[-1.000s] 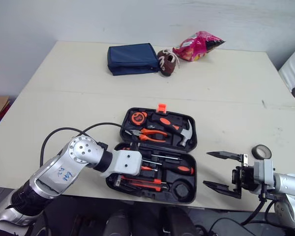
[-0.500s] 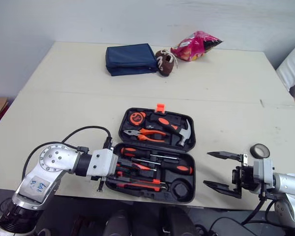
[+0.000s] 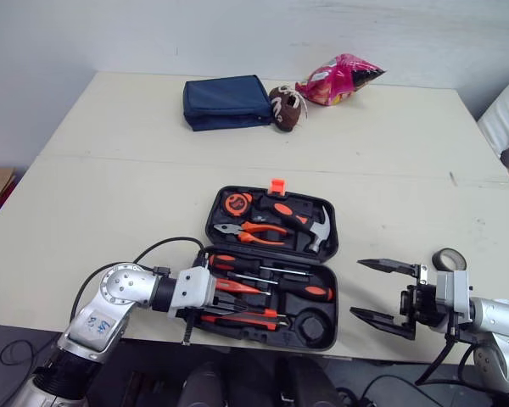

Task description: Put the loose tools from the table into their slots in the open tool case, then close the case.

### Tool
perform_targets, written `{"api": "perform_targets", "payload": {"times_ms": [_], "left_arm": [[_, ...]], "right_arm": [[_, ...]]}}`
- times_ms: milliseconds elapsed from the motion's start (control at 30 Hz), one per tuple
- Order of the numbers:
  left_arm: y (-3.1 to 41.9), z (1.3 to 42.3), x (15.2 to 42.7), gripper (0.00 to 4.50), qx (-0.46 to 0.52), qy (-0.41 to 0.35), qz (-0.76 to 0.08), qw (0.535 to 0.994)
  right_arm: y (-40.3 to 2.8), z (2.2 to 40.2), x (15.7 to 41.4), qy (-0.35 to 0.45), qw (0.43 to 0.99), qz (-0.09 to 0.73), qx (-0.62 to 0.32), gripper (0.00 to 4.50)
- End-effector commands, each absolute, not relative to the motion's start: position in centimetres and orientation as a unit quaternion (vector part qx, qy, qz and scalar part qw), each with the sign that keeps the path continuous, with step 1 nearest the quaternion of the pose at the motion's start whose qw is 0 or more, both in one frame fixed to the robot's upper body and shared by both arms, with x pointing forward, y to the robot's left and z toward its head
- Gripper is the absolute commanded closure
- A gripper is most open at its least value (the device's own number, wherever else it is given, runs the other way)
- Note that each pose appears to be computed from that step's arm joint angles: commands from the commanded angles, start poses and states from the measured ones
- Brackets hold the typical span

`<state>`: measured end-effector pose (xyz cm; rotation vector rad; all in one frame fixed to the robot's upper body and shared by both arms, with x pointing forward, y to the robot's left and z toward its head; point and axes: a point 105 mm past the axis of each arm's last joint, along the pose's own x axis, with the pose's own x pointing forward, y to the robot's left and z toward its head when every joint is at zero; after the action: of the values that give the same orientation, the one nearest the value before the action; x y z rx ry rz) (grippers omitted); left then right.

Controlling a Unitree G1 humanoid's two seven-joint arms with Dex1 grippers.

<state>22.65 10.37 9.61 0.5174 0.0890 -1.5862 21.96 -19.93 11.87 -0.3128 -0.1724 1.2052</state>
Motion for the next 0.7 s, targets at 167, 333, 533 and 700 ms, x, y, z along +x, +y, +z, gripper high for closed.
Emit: {"api": "perform_targets", "payload": {"times_ms": [167, 333, 533, 700], "left_arm": [[10.9, 5.7, 22.6, 4.48, 0.279, 0.134, -0.703, 0.641], [10.7, 5.9, 24.1, 4.48, 0.296, 0.119, -0.669, 0.671], [12.1, 11.2, 23.7, 4.48, 0.234, -0.004, -0.663, 0.712], [16.3, 14.9, 25.9, 3.67, 0.169, -0.030, -0.559, 0.811]], "right_arm": [[-20.6, 12.2, 21.7, -0.088, 0.815, 0.549, -0.162, 0.00], [-21.1, 12.3, 21.8, -0.091, 0.827, 0.529, -0.167, 0.00], [-24.0, 13.0, 21.3, -0.078, 0.860, 0.468, -0.190, 0.00], [-29.0, 13.7, 20.1, -0.055, 0.902, 0.370, -0.213, 0.00]]}}
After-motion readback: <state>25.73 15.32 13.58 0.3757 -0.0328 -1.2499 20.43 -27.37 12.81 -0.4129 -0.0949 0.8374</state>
